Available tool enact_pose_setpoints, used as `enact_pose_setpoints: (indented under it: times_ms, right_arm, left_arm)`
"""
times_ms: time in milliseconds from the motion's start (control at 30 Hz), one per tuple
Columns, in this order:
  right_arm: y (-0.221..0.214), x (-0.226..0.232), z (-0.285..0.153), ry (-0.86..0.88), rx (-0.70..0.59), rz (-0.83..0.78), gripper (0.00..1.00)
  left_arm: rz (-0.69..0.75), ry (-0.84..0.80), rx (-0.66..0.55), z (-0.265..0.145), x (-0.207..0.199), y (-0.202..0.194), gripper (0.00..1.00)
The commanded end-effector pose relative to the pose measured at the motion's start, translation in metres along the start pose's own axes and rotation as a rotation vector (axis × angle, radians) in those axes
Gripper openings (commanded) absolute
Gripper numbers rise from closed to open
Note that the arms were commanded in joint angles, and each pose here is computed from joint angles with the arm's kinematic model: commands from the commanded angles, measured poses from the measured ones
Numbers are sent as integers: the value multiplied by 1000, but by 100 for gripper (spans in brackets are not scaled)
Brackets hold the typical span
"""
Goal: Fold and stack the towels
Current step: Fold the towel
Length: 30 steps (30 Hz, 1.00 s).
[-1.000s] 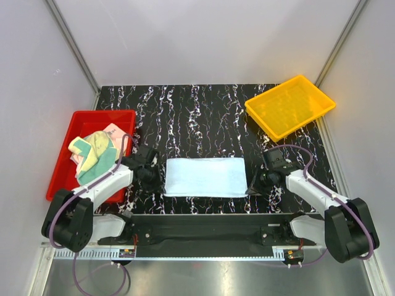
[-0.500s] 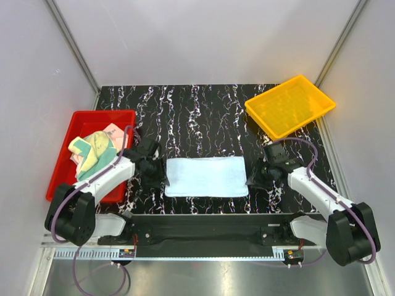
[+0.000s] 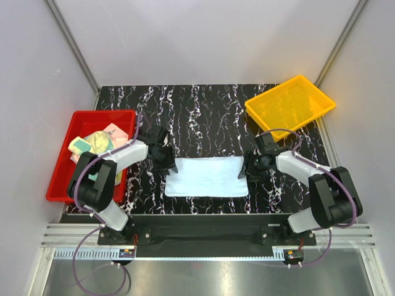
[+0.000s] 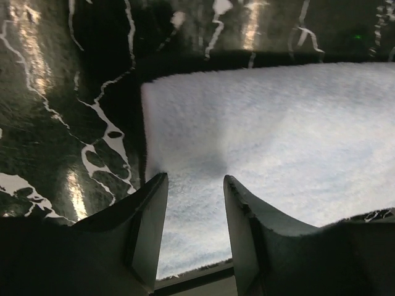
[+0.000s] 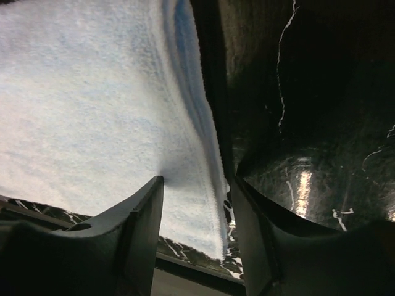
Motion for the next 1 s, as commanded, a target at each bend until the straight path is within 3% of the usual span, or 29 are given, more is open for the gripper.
enact_pose_setpoints:
  times_ms: [0, 133, 333, 700, 967]
  right_arm:
    - [21, 7, -4, 34, -64, -95, 56]
    - [30, 11, -9, 87, -106, -137, 66]
    - [31, 21, 11, 203, -10, -167, 66]
    - [9, 3, 24, 82, 38, -119, 51]
    - [-10, -1, 26, 120, 76, -64, 45]
  left_arm:
    - [-21, 24, -29, 5, 11, 8, 46]
    - [-50, 51, -42, 3, 19, 5, 46]
    - [-68, 44, -31, 1, 21, 0, 46]
    - [-151, 64, -67, 10, 34, -22, 46]
    - [-160, 84, -209, -28, 25, -5, 46]
Point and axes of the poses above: each gripper's point midway between its finger pads, its own z axis out along the fingers, its own x axis along the line the jaws close on, y = z × x, the point moved 8 cm from there along -z, back along the fingers, and after that the axes turned 5 degrees about z, right-handed, at the moved point
